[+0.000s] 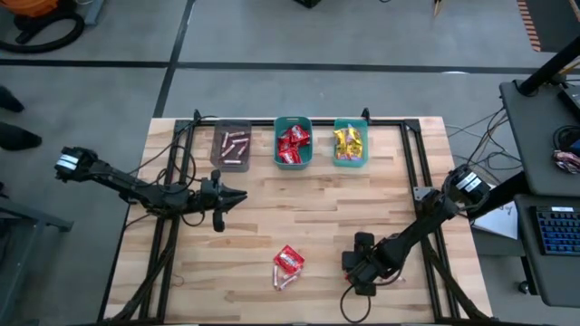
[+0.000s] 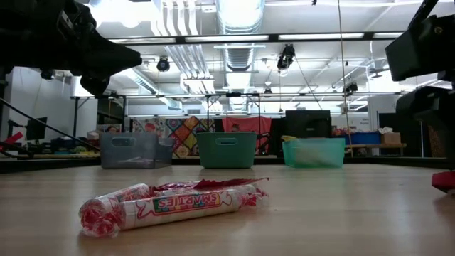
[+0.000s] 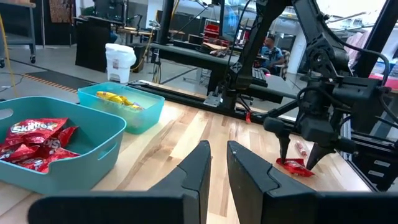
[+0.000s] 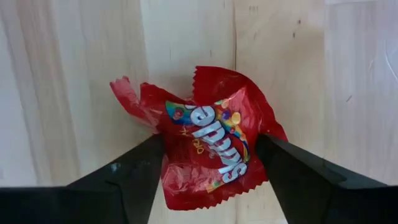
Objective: Sort candy
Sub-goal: Put the right red candy on the dark green bin
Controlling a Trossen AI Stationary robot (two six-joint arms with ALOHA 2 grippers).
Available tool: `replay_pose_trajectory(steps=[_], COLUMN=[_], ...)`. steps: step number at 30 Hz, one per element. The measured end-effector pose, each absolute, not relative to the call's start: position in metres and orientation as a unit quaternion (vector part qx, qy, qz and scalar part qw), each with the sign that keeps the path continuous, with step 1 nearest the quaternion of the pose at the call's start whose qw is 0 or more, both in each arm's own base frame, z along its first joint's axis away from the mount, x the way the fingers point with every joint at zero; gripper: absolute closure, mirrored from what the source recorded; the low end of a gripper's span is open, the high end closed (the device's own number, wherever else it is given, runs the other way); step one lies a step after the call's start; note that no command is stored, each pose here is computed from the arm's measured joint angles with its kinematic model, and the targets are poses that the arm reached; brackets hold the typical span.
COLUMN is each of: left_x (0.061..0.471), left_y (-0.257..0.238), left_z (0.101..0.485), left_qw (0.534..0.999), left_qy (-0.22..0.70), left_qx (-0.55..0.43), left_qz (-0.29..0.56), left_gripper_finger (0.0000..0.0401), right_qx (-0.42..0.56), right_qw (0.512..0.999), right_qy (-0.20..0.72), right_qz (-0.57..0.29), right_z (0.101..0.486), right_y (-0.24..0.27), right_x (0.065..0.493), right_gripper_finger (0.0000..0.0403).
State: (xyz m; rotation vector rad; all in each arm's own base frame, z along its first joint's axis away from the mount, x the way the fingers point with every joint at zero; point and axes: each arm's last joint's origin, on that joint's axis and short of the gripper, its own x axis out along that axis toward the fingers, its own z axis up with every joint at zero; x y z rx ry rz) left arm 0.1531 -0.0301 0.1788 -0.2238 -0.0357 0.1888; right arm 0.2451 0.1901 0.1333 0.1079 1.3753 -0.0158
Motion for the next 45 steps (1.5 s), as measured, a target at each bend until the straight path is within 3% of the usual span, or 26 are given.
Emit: replay_pose_trajectory(steps=[5, 16, 21, 28, 35, 38, 45], left_x=[0.153, 0.153, 0.153, 0.153, 0.153, 0.153, 0.153], left_y=[-0.030, -0.030, -0.030, -0.030, -0.030, -0.030, -0.029], left_z=[0.179, 0.179, 0.179, 0.179, 0.180, 0.180, 0.181], left_qw=[0.989, 0.990, 0.990, 0.990, 0.990, 0.990, 0.990], left_qy=[-0.018, -0.018, -0.017, -0.018, -0.023, -0.023, -0.026], left_qx=[-0.111, -0.104, -0.103, -0.103, -0.101, -0.100, -0.081], left_qz=[0.094, 0.094, 0.094, 0.094, 0.094, 0.094, 0.115], left_gripper_finger=[0.0363, 0.0363, 0.0363, 0.0363, 0.0363, 0.0363, 0.0363], right_qx=[0.048, 0.039, 0.039, 0.016, -0.025, -0.002, 0.032], right_qw=[0.776, 0.786, 0.802, 0.872, 0.920, 0.938, 0.929], right_qy=[0.629, 0.617, 0.595, 0.484, 0.363, 0.318, 0.328], right_qz=[-0.011, -0.007, -0.020, -0.064, -0.145, -0.139, -0.169], right_z=[0.135, 0.143, 0.154, 0.201, 0.243, 0.251, 0.244], right_y=[0.189, 0.182, 0.170, 0.120, 0.011, -0.045, -0.143], right_x=[0.245, 0.248, 0.253, 0.274, 0.304, 0.310, 0.324], right_gripper_finger=[0.0194, 0.0381, 0.0383, 0.0385, 0.0385, 0.0386, 0.0386])
